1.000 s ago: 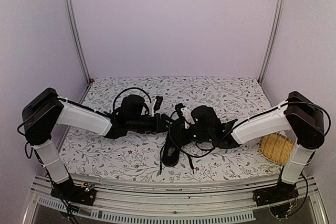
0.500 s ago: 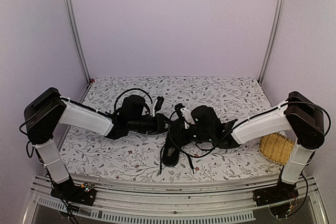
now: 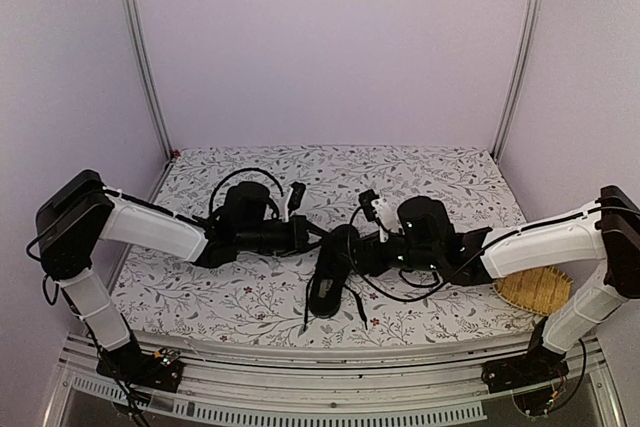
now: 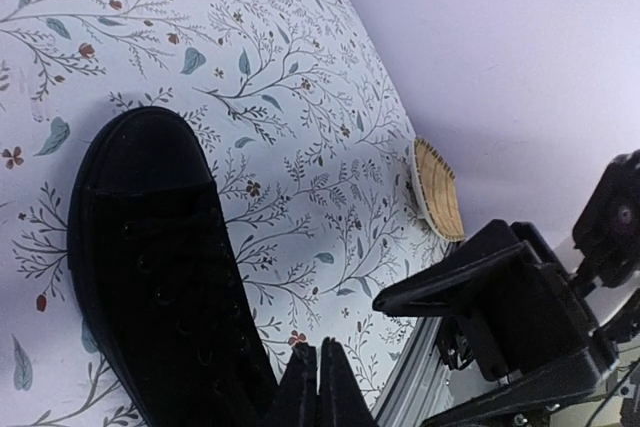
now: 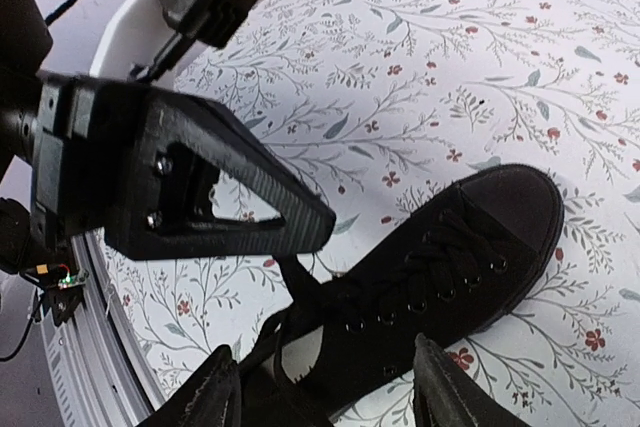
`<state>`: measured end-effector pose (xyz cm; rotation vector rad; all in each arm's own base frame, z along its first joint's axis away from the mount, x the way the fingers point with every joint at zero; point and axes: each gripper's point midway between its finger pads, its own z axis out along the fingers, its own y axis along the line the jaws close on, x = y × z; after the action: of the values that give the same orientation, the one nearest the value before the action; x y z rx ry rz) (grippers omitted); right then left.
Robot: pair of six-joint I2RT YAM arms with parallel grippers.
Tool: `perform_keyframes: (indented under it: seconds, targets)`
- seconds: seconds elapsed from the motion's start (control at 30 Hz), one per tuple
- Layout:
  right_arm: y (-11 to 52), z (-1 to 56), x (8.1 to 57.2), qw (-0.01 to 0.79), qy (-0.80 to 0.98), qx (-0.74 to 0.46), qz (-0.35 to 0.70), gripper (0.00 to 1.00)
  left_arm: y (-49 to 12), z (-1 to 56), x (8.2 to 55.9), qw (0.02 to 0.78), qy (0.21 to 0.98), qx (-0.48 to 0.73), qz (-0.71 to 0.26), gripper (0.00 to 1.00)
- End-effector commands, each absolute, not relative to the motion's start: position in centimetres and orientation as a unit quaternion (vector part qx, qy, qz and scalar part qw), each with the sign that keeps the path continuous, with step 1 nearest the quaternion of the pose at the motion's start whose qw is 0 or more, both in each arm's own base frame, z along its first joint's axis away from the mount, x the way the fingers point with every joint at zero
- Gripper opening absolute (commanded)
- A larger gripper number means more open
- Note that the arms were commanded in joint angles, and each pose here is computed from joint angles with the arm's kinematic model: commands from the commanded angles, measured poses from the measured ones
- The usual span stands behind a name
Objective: Tie the shoes
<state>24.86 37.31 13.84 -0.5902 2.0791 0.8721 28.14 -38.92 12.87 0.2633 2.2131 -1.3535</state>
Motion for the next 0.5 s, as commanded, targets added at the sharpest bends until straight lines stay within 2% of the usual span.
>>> perform_keyframes:
  seconds: [0.0,0.23,0.47]
  targets:
    - [36.6,10.5,23.0,0.344,0.834,-0.253,0.348,0.58,-38.8,13.9,28.0,0.276,0.81,0.106,-0.506,0.0]
    - [39.0,8.0,21.8,0.304,0.836,-0.287,0.355,0.51,-38.7,13.9,27.9,0.275,0.811,0.107,-0.505,0.0]
    - [40.9,6.9,21.5,0.289,0.833,-0.302,0.362,0.37,-38.6,13.7,27.9,0.274,0.814,0.109,-0.501,0.0]
